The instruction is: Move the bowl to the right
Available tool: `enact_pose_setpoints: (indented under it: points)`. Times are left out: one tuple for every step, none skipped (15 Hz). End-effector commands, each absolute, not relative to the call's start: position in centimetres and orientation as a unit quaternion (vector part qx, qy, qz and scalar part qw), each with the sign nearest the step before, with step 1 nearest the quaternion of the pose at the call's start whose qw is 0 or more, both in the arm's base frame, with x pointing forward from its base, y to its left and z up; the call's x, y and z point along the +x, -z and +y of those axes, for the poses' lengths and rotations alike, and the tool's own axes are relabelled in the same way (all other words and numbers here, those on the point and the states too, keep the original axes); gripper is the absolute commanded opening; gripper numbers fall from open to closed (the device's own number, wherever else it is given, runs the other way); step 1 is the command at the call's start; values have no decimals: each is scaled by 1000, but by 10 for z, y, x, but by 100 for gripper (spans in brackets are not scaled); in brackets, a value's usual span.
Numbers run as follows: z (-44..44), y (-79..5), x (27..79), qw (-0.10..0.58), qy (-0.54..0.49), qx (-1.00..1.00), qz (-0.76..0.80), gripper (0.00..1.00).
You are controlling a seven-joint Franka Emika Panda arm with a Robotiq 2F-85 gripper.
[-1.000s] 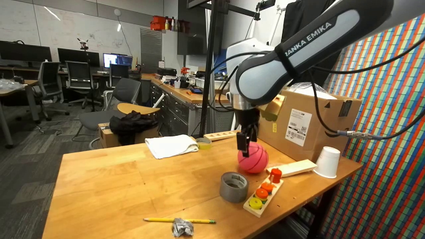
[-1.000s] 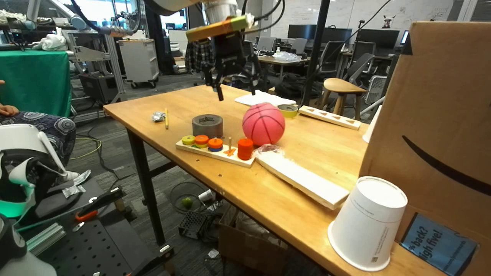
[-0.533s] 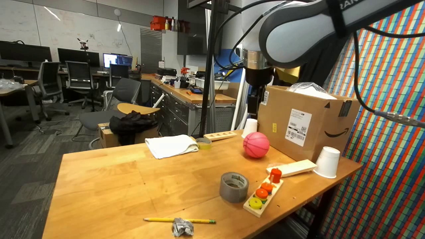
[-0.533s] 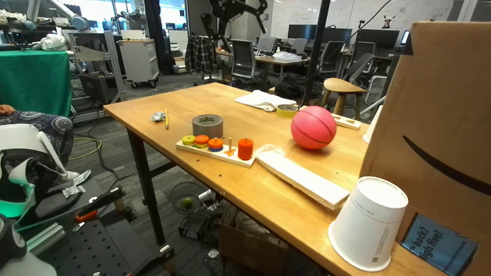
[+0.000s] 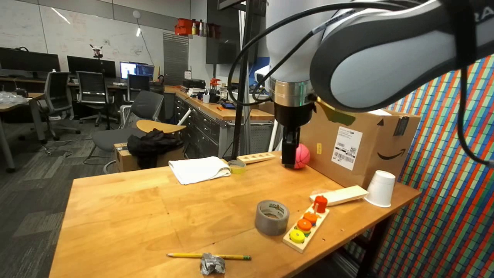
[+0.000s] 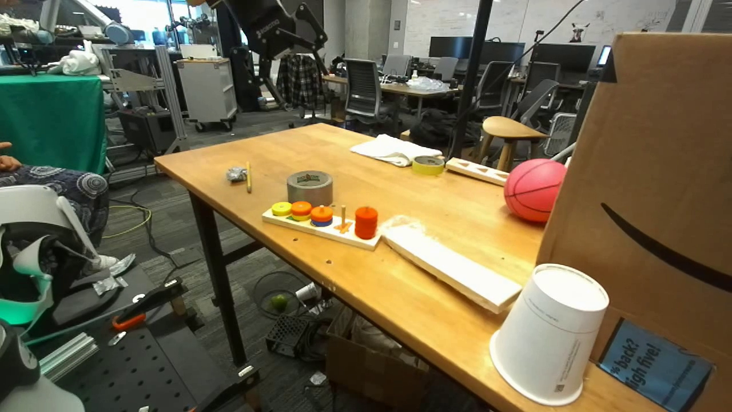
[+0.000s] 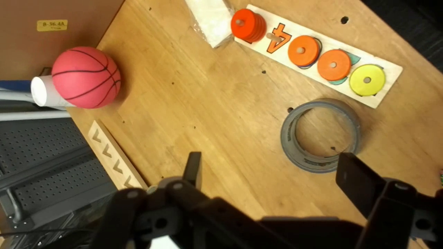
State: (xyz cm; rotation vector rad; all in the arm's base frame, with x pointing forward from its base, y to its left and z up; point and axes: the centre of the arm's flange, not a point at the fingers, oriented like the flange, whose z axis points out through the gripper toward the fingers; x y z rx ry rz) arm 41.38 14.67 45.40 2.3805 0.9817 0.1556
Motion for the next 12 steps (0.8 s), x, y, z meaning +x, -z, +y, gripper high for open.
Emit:
enact_pose_setpoints:
  points:
    - [165,-451,392,273,-66,882,379,100]
    - [171,-450,389,269,-59,888,368,100]
    - [176,-451,385,260,-51,893,362,100]
    - [169,-442,398,269,-50,886,375,100]
    - [173,-441,395,263,-47,888,373,100]
    - [175,-441,394,262,-46,889,373,100]
    - [175,-441,394,262,-46,889,372,100]
    - [175,-441,394,262,-46,890,371,100]
    - [175,-441,394,262,-46,890,371,100]
    - [175,-441,394,262,-46,890,371,100]
    - [175,-441,394,262,-46,890,371,100]
    - [175,-441,394,262,-46,890,370,100]
